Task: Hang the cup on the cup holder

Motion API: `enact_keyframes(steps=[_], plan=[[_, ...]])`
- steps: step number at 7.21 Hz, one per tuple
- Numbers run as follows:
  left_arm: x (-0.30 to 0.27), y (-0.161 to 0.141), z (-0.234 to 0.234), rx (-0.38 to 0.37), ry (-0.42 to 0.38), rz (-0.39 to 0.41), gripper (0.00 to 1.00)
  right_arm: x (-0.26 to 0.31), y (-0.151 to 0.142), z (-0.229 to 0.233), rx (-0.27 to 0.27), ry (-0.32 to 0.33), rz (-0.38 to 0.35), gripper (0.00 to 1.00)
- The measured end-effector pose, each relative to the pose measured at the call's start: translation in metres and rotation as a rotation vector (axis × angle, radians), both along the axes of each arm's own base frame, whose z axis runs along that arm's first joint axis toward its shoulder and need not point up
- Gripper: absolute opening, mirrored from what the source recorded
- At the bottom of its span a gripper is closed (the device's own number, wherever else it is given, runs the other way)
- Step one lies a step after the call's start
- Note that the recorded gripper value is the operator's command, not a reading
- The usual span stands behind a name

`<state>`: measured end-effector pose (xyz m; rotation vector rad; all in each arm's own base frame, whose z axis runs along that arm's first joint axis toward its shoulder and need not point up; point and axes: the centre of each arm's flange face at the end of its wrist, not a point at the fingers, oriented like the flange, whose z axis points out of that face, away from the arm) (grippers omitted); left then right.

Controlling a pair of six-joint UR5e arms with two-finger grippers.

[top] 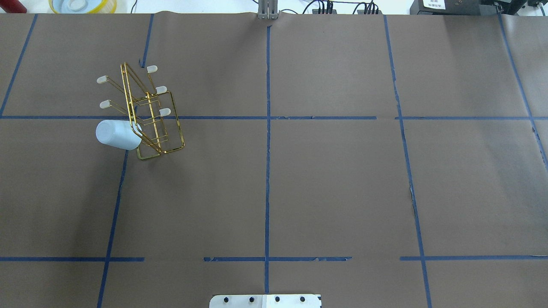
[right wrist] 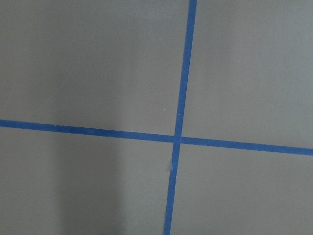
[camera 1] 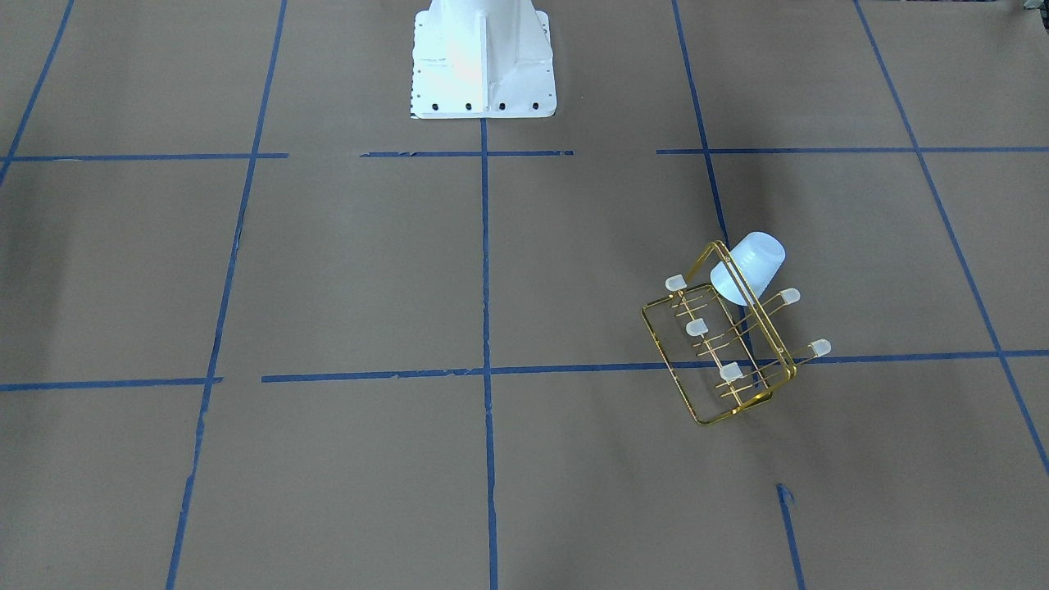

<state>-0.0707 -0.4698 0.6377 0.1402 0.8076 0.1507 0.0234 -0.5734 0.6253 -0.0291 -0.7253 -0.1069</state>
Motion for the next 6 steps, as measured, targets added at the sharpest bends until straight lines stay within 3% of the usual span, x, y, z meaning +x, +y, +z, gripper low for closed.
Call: enact_keyframes(steps=[2,6], plan=[[0.002,-0.001,0.010,-0.027,0.045,-0.006,1.00,0.000,0.000,0.000,0.000,0.000,0.000,1.00],[0.004,-0.016,0.004,-0.019,0.050,-0.005,1.00,0.000,0.000,0.000,0.000,0.000,0.000,1.00]])
